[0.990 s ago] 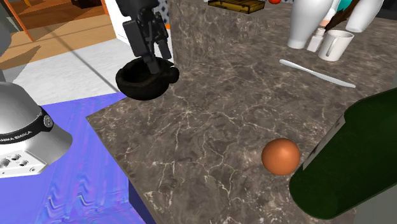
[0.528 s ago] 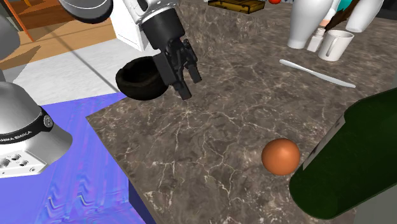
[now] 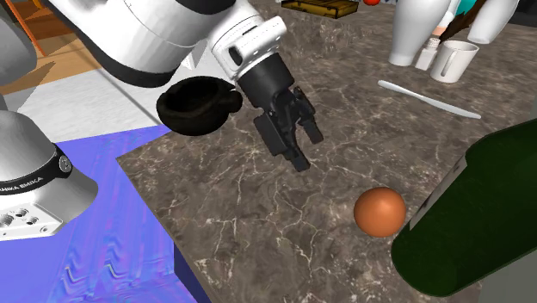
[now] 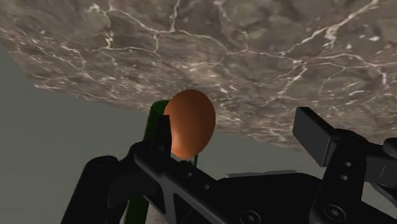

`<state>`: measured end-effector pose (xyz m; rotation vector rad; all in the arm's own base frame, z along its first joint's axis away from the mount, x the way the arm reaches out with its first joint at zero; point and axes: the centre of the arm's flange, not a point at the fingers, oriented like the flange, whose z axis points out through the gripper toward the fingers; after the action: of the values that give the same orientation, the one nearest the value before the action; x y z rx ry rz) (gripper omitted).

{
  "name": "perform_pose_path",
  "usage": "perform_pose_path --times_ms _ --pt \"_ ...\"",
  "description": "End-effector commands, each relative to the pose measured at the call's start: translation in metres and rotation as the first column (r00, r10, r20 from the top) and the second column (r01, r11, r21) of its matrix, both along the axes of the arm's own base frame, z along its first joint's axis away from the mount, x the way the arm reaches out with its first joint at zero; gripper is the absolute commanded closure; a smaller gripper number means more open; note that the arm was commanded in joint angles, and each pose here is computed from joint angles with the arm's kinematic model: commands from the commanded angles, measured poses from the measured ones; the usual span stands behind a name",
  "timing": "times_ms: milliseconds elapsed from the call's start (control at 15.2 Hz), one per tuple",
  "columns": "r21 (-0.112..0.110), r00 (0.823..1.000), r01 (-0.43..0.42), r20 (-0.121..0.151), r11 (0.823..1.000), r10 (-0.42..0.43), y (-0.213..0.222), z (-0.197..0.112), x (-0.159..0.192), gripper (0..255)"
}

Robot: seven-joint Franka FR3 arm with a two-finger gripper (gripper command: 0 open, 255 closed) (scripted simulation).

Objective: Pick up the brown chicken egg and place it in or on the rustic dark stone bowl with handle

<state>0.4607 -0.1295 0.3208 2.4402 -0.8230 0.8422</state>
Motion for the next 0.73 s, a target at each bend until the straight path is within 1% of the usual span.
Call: perform_pose_path --times_ms 0,132,330,660 --pt "-0.041 0.998 0.031 0.057 0.999 -0.029 -0.020 -0.010 0.010 0" --pt "-0.077 0.993 0.065 0.105 0.995 -0.057 -0.036 -0.018 0.022 0" --pt "-0.125 0.980 0.117 0.177 0.985 -0.094 -0.061 -0.028 0.039 0" --pt "-0.125 0.980 0.117 0.177 0.985 -0.094 -0.079 -0.043 0.051 0"
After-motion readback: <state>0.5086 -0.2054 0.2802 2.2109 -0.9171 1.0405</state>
